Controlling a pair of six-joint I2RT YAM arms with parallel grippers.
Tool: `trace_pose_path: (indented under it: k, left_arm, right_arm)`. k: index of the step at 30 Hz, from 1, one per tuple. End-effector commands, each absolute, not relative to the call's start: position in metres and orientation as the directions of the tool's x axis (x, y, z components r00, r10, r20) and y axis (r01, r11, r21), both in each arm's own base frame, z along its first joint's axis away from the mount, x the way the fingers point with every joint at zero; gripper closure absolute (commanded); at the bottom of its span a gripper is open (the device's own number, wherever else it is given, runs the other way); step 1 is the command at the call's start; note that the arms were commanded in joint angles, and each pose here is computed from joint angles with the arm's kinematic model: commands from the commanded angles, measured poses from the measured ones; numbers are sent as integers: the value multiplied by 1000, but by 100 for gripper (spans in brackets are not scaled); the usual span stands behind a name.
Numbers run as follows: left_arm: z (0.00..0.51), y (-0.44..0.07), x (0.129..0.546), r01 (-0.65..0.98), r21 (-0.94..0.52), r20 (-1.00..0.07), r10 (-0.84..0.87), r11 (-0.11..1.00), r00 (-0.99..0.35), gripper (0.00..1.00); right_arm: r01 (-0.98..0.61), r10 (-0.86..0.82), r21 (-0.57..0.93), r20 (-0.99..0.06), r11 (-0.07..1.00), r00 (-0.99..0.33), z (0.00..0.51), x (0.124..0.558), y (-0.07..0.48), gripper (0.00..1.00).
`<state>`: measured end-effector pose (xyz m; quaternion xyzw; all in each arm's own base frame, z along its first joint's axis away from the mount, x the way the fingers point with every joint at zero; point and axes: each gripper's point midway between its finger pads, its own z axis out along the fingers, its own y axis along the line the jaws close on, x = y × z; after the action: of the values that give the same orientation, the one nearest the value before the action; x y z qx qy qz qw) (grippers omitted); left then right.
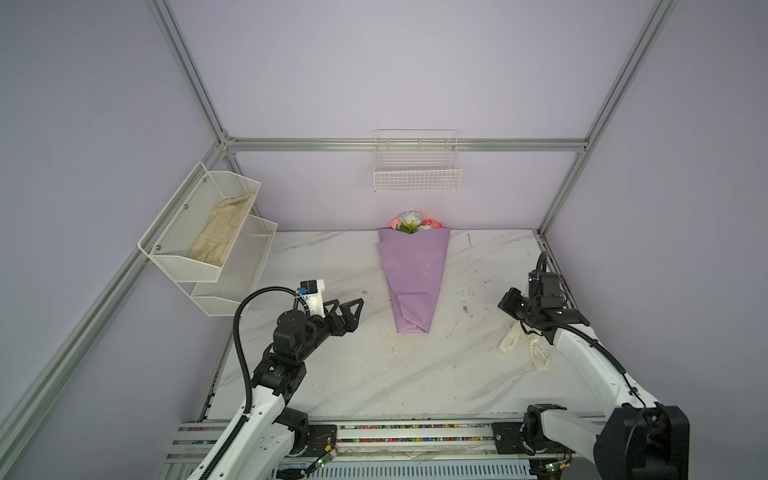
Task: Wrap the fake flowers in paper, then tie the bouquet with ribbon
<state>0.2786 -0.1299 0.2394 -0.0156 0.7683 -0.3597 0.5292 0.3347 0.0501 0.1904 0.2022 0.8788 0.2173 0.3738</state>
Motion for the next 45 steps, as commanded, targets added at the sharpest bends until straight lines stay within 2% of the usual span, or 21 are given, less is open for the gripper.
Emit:
trace_pose_path:
  k: [1, 5, 7, 10, 14, 19, 22, 29, 32, 35, 40, 45]
  left_arm:
    - [270, -152, 268, 540, -546, -837, -391, 640, -382, 14]
    - [288, -176, 257, 642, -556, -831, -349, 528, -433, 31]
    - [298, -184, 252, 670, -553, -833, -335, 496, -439, 36]
    - [314, -198, 242, 728, -494, -869, -304, 476, -391, 36]
    - [327, -217, 234, 782, -381, -923, -245, 494, -295, 35]
    - [332, -266, 228, 829, -333, -942, -123, 449, -312, 28]
    - [331, -291, 235, 824, -298, -950, -71, 481, -303, 28]
    - [318, -313, 258, 838, -32, -979, 152, 545, -136, 28]
    - [308, -306, 274, 791, 14, -973, 190, 612, -130, 30]
    - [306, -293, 278, 767, 109, -974, 222, 633, -44, 36]
    - [303, -255, 287, 760, 32, -990, 127, 649, -67, 40]
    - [300, -191, 297, 606, 10, -991, 89, 795, -100, 39]
  right_arm:
    - [-130, 395, 658, -586, 742, -708, 259, 313, 103, 100]
    - [-431, 339, 723, -656, 540, -675, 353, 276, 143, 100]
    - [-519, 328, 712, -689, 474, -646, 388, 259, 153, 100]
    - [-612, 300, 679, -731, 405, -613, 426, 237, 164, 100]
    - [-658, 291, 653, -757, 376, -585, 450, 227, 171, 100]
    - [-647, 306, 681, -732, 342, -608, 443, 233, 181, 100]
    - [-668, 263, 682, -731, 299, -629, 435, 230, 200, 100]
    - [-695, 78, 683, -723, 224, -686, 401, 216, 247, 100]
    - [-707, 29, 681, -724, 189, -689, 396, 209, 261, 100]
    - [-715, -14, 682, -722, 155, -692, 389, 204, 276, 100]
    - [-731, -118, 676, -722, 92, -682, 373, 191, 316, 100]
    - [-755, -215, 653, -729, 64, -649, 359, 187, 367, 100]
